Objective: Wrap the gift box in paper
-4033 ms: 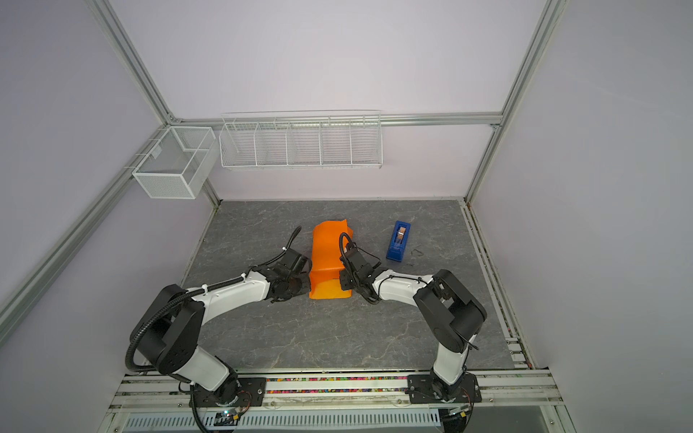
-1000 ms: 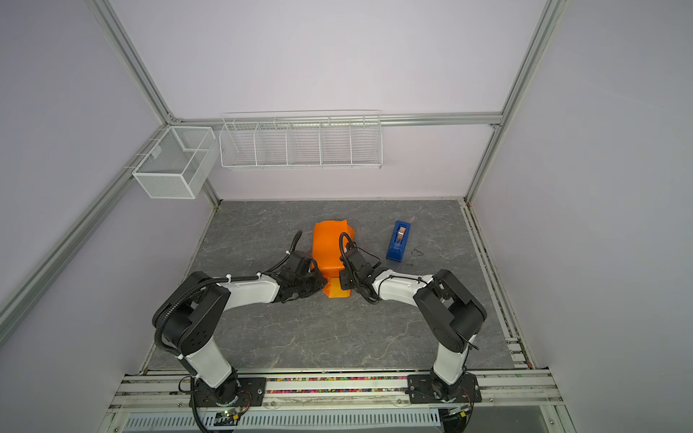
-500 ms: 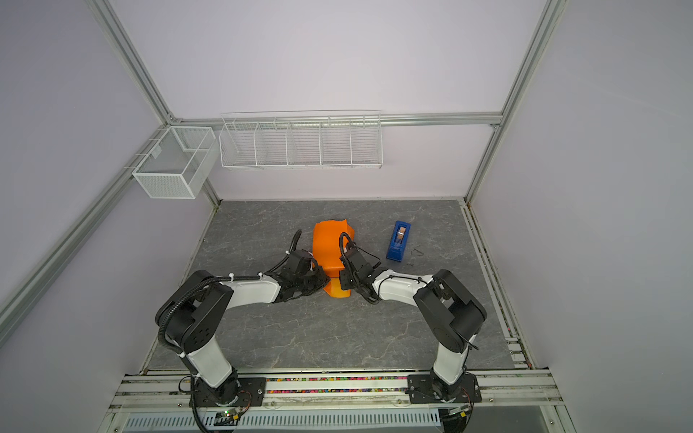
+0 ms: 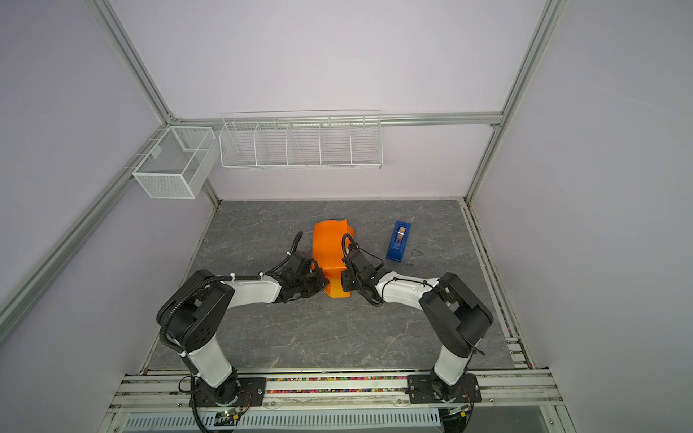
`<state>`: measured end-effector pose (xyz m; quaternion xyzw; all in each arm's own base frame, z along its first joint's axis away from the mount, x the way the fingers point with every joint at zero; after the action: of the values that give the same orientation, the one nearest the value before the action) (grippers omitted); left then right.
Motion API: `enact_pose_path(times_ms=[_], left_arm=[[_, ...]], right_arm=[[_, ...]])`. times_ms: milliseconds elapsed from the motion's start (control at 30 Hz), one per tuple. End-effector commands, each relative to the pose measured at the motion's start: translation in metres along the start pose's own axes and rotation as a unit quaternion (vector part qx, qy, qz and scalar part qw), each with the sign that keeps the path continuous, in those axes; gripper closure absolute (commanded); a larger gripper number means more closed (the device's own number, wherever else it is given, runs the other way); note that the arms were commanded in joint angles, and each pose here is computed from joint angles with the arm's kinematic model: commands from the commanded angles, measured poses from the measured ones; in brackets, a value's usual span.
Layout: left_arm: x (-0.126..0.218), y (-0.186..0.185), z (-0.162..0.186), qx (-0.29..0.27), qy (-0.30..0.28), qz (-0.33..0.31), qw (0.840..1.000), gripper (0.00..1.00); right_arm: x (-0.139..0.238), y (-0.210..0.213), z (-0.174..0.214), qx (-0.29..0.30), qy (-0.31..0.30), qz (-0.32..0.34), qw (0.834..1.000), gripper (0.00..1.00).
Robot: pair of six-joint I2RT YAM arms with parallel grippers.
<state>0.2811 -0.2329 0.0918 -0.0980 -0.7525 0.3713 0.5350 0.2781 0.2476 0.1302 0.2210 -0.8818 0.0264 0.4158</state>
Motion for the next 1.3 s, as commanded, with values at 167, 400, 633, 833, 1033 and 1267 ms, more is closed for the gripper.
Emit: enact_pose_path(times_ms=[167,400,633,833,1033,1267], left_arm=[[-0.004,0.013,0.001,0.008,0.002,-0.026,1.000,0.92],[-0.004,0.013,0.001,0.009,0.003,-0.027,1.000,0.92],[-0.005,0.012,0.001,0.007,0.004,-0.027,1.000,0.92],[-0.006,0.013,0.001,0.008,0.007,-0.028,1.000,0.92],[-0.007,0.014,0.001,0.007,0.008,-0.029,1.000,0.92],[-0.008,0.013,0.001,0.006,0.010,-0.031,0.999,0.93]], right_arm=[[0.031,-0.020,0.019,-0.044,-0.003,0.012,0.999,0.69],[0.007,-0.028,0.030,-0.065,0.030,-0.012,0.997,0.80],[-0.009,-0.015,0.019,-0.058,0.025,-0.065,0.996,0.86],[-0.014,-0.007,0.011,-0.053,0.008,-0.088,0.995,0.86],[-0.023,0.001,-0.003,-0.054,-0.001,-0.108,0.993,0.86],[-0.032,0.004,-0.007,-0.056,-0.002,-0.118,0.991,0.86]])
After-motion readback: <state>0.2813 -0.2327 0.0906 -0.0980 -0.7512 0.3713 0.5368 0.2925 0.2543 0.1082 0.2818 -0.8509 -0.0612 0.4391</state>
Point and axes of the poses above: each gripper's point midway between its finger pads, its own x axis back along the fingers, its own y axis along the line the jaws close on, z = x × y, the point moved 9 cm from there along x, back along the fingers, and after that the axes turned 9 degrees about x, right-handed, at the moved point
